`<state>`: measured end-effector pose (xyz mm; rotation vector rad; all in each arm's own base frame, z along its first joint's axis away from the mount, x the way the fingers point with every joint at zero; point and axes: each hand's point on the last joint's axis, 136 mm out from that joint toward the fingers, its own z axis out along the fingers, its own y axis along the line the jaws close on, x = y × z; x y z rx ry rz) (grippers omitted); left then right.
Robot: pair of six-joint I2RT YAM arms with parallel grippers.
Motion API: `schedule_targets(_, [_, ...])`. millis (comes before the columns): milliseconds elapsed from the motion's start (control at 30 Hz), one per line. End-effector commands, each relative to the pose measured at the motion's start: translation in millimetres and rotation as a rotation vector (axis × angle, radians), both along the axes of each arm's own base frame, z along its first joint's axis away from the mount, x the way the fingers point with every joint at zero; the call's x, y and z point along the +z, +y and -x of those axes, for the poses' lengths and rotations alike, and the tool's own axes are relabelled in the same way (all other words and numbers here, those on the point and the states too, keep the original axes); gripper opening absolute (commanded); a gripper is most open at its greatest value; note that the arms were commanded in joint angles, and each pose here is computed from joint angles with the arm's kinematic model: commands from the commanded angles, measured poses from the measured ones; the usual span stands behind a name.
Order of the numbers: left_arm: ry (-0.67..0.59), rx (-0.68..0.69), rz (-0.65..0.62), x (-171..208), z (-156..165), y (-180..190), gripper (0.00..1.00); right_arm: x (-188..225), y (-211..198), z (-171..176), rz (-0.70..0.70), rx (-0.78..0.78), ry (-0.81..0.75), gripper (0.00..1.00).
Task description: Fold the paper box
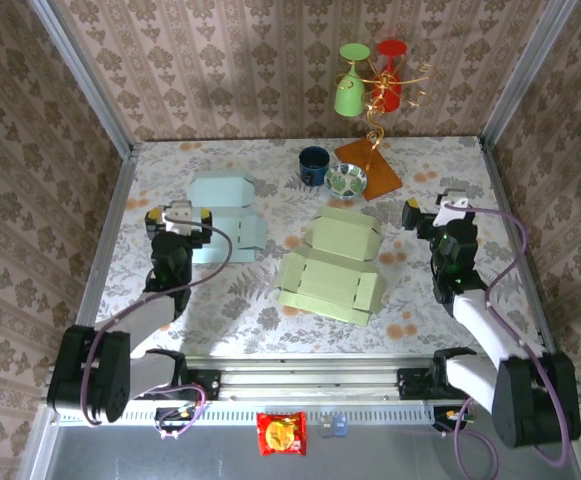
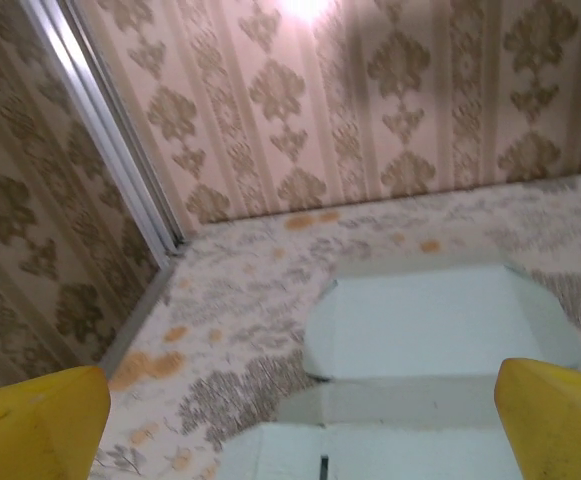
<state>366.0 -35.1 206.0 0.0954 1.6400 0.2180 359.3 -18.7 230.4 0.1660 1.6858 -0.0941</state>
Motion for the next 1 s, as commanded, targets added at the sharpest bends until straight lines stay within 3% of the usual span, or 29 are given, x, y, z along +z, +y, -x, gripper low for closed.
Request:
schedule_targets(0, [-0.085,0.144,0.054,51.5,2.5,11.1,1.00,50.2,-21.7,21.4,-0.018,-0.167,-0.028,1.00])
schedule_targets(33, [-0.074,0.160,0.134,61.8,1.4,11.5,1.00,62.1,-27.7,27.3,-0.065,-0.214,-0.032,1.00])
schedule_targets(100, [0.177,0.093,0.322,51.2,6.0,-1.4,1.00,69.2,-42.8,42.0,-0.298,-0.333,0.017,1.00])
schedule_targets(167, [0.263,0.119,0.606,39.4,10.4,1.4,1.00,52.8,-42.1,60.8,-0.553,-0.401,0.146,1.00])
schedule_targets(233, [0.298,-0.007,0.893,24.5,1.6,-13.3,1.00,40.3,-31.8,62.9,-0.694,-0.343,0.229,1.00])
schedule_targets(267, [0.330,-0.019,0.968,19.1,-1.0,-19.3,1.00,32.0,-22.9,60.4,-0.759,-0.291,0.264,1.00])
schedule_targets(333, [0.508,-0.007,0.993,-0.2,4.5,-43.6,1.00,9.1,-14.9,69.5,-0.881,-0.319,0.345,1.00])
schedule_targets(433, [0.722,-0.019,0.896,-24.4,31.5,-83.8,1.00,-10.1,2.0,79.7,-0.912,-0.308,0.483,1.00])
schedule_targets(600, [0.952,-0.081,0.878,-72.7,97.1,-143.7,0.99,-24.3,35.5,110.9,-0.697,-0.211,0.745,1.00])
schedule_targets(733, [1.028,-0.089,0.927,-100.6,129.6,-171.2,0.93,-38.8,55.8,138.6,-0.623,-0.148,0.844,1.00])
schedule_targets(967, [1.047,-0.090,1.179,-123.7,131.5,-205.0,0.81,-51.1,102.8,153.2,-0.786,0.054,0.820,1.00])
